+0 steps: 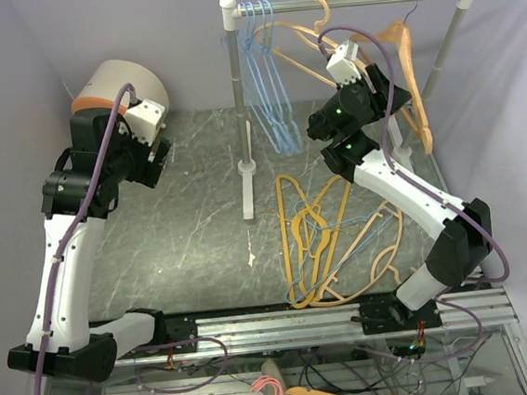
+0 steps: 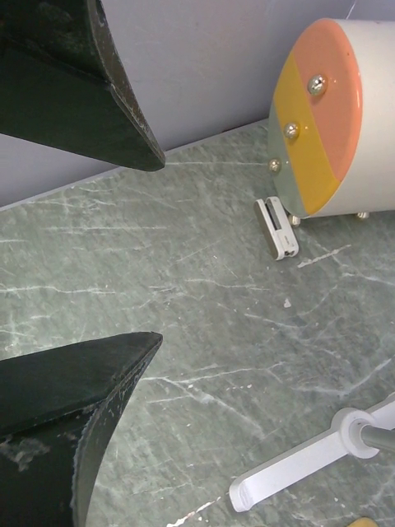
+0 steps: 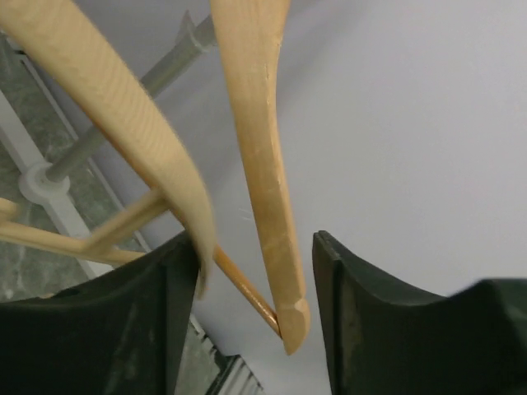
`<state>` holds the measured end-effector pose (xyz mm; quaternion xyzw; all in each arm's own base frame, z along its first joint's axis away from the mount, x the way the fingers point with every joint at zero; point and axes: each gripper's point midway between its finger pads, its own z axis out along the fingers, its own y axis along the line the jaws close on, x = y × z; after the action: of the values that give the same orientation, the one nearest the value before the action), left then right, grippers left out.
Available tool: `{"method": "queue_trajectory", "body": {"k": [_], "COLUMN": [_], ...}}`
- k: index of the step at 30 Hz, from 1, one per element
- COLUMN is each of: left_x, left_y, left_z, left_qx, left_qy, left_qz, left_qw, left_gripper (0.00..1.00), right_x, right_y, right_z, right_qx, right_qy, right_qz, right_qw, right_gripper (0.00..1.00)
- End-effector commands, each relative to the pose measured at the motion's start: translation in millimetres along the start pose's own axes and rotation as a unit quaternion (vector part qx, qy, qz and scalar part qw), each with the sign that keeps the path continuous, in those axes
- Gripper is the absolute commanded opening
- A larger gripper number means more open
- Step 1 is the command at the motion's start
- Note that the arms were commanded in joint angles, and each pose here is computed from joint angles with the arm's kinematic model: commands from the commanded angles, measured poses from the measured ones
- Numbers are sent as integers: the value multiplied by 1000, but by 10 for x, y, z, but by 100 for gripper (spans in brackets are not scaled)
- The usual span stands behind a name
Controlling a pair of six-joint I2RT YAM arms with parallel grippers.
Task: Organize the hangers
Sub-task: Place the hanger at the clothesline.
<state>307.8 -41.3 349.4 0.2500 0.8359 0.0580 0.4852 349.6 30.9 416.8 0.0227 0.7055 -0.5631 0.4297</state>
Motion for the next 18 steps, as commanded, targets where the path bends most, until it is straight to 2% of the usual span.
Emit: {"method": "queue_trajectory", "body": {"k": [1,3,6,9,11,14,18], "left_x": [51,67,97,169,284,579,892], "left_y": [41,37,26,13,-46,-247,-582], "left_z": [-36,-23,16,50,82,156,174], "left_qx": [-13,-13,-13,-13,-2,39,114], "left_qy": [4,6,7,15,29,67,93], "left_qz": [-4,-5,-8,-10,-3,8,19], "left_qw": [1000,1000,1000,1000,1000,997,989], "left_gripper": [90,90,91,92,93,92,92], "right_x": [265,284,259,202,173,216,335], "right_y": [-266,-363,-522,-636,-692,-764,-1056], "right_z": [-129,-219,-457,-846,-1179,-1772,-2181], "right_qx": [-1,-17,-61,-134,-202,-348,-517], "right_qy": [56,46,20,-22,-65,-140,-188], "right_qz": [60,88,134,171,191,237,302], "right_qw": [997,995,989,976,958,896,779], "right_gripper": [66,84,96,97,97,98,96]}}
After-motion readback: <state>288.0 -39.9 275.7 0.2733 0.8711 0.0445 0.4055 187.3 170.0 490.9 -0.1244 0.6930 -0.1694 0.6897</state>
